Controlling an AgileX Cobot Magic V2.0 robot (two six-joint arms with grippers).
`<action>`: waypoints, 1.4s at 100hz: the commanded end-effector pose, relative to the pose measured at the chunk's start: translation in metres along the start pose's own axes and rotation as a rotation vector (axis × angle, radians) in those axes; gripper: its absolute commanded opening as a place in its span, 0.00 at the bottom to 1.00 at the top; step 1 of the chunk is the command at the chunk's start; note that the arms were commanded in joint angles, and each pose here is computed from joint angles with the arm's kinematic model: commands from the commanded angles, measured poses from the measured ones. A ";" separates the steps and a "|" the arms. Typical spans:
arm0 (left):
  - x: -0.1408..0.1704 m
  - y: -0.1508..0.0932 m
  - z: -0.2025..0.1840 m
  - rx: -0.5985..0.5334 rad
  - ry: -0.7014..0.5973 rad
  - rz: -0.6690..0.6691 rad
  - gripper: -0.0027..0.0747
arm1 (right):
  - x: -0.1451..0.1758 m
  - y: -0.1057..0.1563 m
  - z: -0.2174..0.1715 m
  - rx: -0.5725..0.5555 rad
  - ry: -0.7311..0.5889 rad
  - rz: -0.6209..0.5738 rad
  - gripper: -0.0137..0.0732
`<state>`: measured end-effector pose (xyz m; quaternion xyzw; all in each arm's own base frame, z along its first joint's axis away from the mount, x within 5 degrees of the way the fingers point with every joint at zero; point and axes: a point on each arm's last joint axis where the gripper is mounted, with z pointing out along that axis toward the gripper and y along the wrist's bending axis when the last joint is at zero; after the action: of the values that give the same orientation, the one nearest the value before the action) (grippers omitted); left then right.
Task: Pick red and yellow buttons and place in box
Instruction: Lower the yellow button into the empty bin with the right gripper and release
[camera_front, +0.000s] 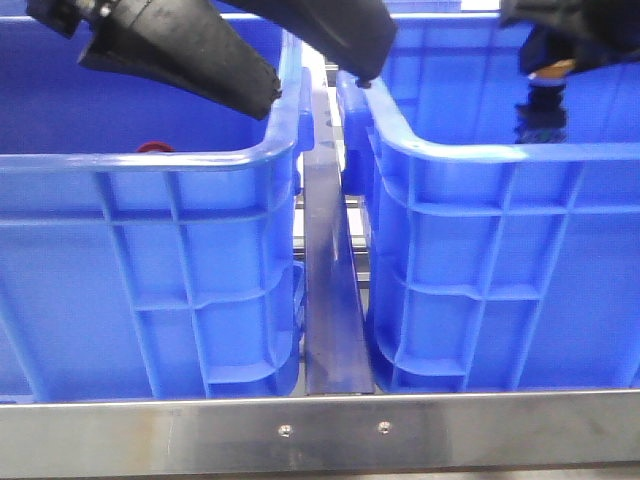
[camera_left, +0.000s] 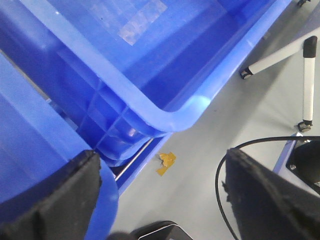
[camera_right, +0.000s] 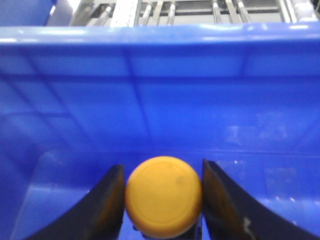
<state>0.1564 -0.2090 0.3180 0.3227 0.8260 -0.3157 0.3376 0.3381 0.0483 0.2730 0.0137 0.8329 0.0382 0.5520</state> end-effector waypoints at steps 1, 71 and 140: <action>-0.015 -0.007 -0.011 0.014 -0.109 -0.005 0.67 | -0.026 -0.002 0.001 0.045 -0.118 -0.013 0.41; -0.015 -0.007 -0.011 0.014 -0.109 -0.005 0.67 | -0.017 0.001 0.053 0.066 -0.072 -0.022 0.44; -0.015 -0.007 -0.011 0.017 -0.104 -0.008 0.67 | -0.042 0.000 0.020 0.065 -0.165 -0.010 0.76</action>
<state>0.1568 -0.2091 0.3185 0.3212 0.8250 -0.3161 0.3409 0.3854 0.0535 0.2581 0.0214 0.8303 0.0204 0.5566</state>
